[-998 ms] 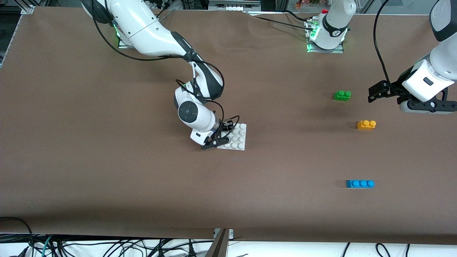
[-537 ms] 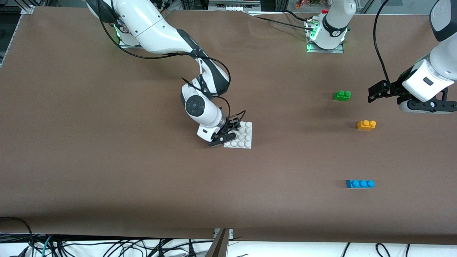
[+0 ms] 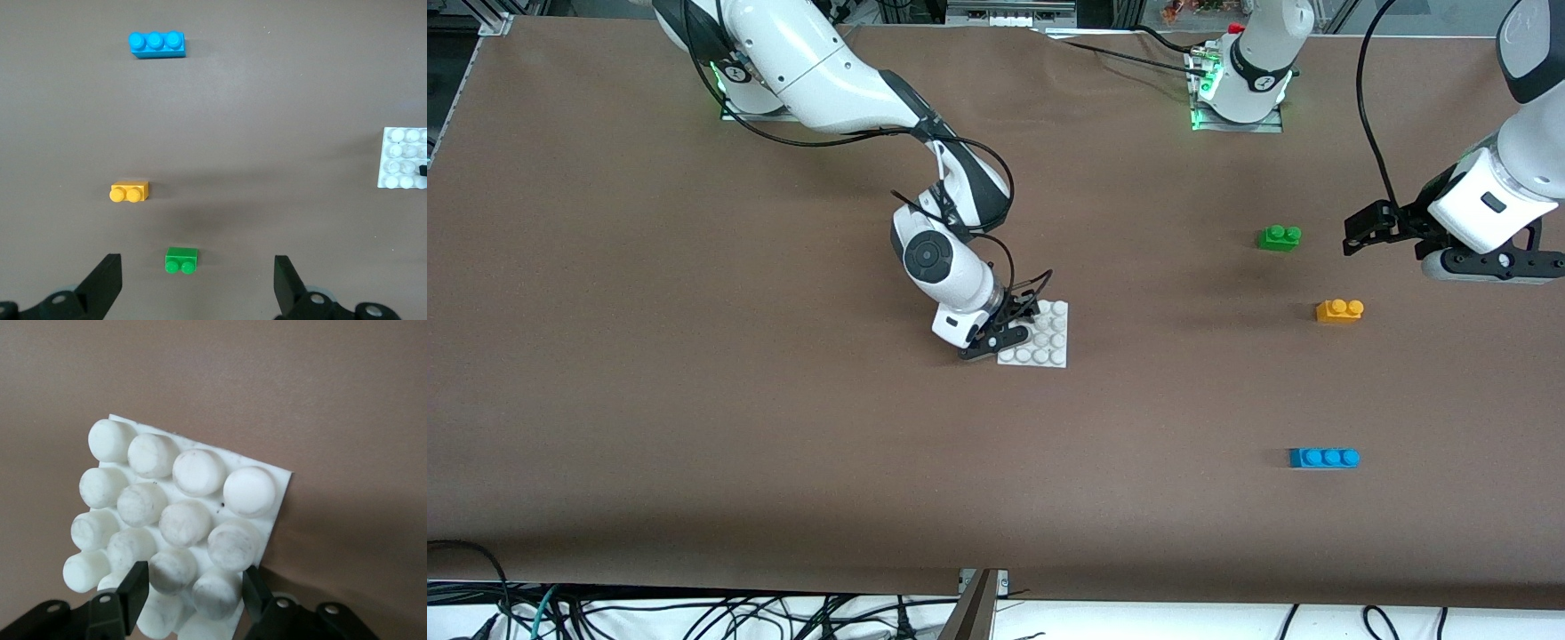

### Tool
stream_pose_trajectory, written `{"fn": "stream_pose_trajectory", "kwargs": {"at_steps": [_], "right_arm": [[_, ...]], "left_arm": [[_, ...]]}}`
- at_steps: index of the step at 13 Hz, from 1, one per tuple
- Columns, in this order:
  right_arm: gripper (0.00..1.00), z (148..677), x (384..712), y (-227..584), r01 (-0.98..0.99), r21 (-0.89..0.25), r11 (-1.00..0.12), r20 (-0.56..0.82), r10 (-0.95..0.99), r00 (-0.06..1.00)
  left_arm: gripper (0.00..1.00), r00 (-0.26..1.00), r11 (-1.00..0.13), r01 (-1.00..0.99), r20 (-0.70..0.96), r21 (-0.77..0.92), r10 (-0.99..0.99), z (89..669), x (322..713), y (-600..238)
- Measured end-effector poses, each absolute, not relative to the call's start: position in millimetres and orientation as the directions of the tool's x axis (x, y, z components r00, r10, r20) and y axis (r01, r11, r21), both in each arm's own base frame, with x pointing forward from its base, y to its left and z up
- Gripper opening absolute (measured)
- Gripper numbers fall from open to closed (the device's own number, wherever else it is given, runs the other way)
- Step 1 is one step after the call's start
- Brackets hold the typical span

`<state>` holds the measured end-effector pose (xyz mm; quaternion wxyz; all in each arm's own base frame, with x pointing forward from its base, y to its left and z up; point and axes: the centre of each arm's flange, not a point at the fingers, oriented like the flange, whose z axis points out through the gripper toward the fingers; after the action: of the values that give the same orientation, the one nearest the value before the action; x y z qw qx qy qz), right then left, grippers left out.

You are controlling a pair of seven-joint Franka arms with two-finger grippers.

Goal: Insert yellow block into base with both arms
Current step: 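Slide the white base plate with the right gripper toward the table middle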

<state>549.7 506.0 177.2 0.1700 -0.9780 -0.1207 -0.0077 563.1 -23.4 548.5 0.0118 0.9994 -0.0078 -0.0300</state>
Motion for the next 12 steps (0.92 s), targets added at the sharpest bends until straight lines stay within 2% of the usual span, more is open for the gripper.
{"fn": "stream_pose_trajectory", "kwargs": {"at_steps": [9,10,12], "right_arm": [[0.68,174.2,547.6,511.2,0.244,-0.332,-0.911,0.058,0.238,0.970],[0.74,173.3,546.6,513.0,0.245,-0.333,-0.911,0.060,0.239,0.969],[0.93,174.3,545.6,516.2,0.247,-0.336,-0.909,0.062,0.240,0.969]], "left_arm": [[1.00,0.998,-1.000,-0.015,-0.060,0.024,-0.016,548.5,563.1,-23.3],[1.00,0.998,-1.000,-0.015,-0.060,0.024,-0.016,548.5,563.1,-23.4],[1.00,0.998,-1.000,-0.015,-0.060,0.024,-0.016,548.5,563.1,-23.4]]}}
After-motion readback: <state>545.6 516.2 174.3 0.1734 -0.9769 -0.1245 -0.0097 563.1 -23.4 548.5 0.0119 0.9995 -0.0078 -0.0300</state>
